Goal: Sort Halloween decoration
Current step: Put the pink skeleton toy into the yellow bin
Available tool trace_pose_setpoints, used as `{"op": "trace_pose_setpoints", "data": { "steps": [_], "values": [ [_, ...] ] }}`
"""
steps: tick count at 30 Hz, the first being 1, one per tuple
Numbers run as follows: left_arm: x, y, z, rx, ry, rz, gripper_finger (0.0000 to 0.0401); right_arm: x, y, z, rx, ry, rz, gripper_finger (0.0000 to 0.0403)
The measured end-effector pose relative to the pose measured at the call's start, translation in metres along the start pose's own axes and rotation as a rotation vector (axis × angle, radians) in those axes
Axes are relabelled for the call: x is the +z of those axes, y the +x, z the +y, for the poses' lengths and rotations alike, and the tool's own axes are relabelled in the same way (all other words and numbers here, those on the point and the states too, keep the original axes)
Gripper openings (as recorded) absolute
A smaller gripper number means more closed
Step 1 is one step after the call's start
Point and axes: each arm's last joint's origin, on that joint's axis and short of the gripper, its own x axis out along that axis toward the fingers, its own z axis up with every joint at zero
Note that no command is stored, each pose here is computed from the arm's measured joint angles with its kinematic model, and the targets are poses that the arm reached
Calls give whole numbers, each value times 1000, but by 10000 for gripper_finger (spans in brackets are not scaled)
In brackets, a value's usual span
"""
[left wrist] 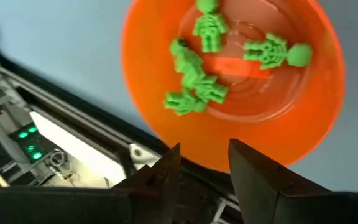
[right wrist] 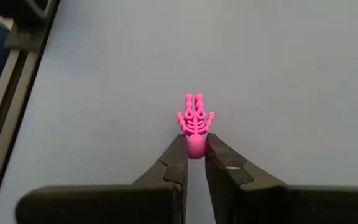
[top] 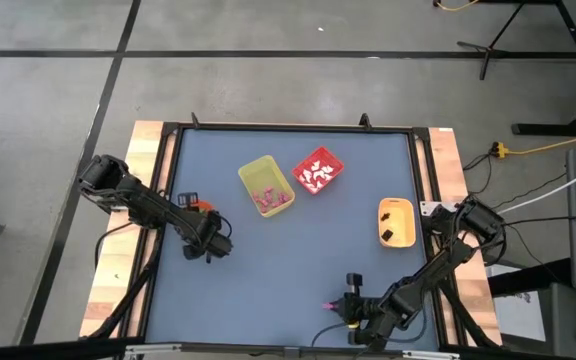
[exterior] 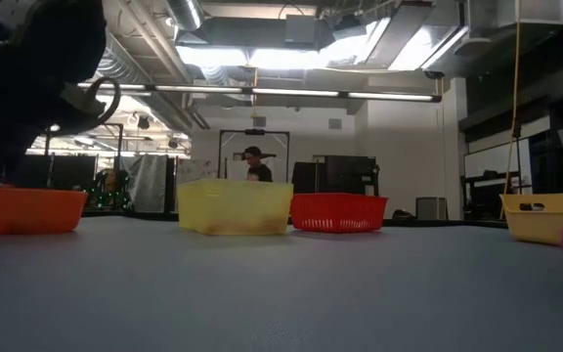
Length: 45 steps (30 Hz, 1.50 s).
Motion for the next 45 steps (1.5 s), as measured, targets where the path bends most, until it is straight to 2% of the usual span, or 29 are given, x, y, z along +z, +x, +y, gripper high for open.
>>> {"op": "trace_pose_setpoints", "data": {
  "steps": [8, 18, 23, 28, 32, 35, 40, 45],
  "values": [
    [8, -33, 6, 21, 3, -96, 119, 56, 12, -15, -37, -87, -74, 37],
    [13, -114, 11, 5, 115, -449, 119, 131, 29, -67, -166, -151, -154, 37],
    [-3, -154, 35, -17, 117, -642, 119, 160, 37, -104, -248, -150, -171, 37],
    [-35, -178, 71, -125, 67, -893, 119, 179, 45, -147, -329, -126, -168, 37],
    [-63, -178, 97, -205, 25, -1111, 119, 186, 52, -181, -364, -94, -149, 37],
    [-79, -166, 109, -253, -3, -1260, 119, 188, 56, -204, -356, -59, -136, 37],
    [-95, -128, 114, -299, -54, -1459, 119, 191, 59, -234, -331, -13, -123, 37],
    [-102, -84, 110, -320, -136, -1618, 119, 192, 60, -252, -324, 18, -130, 37]
  ]
}}
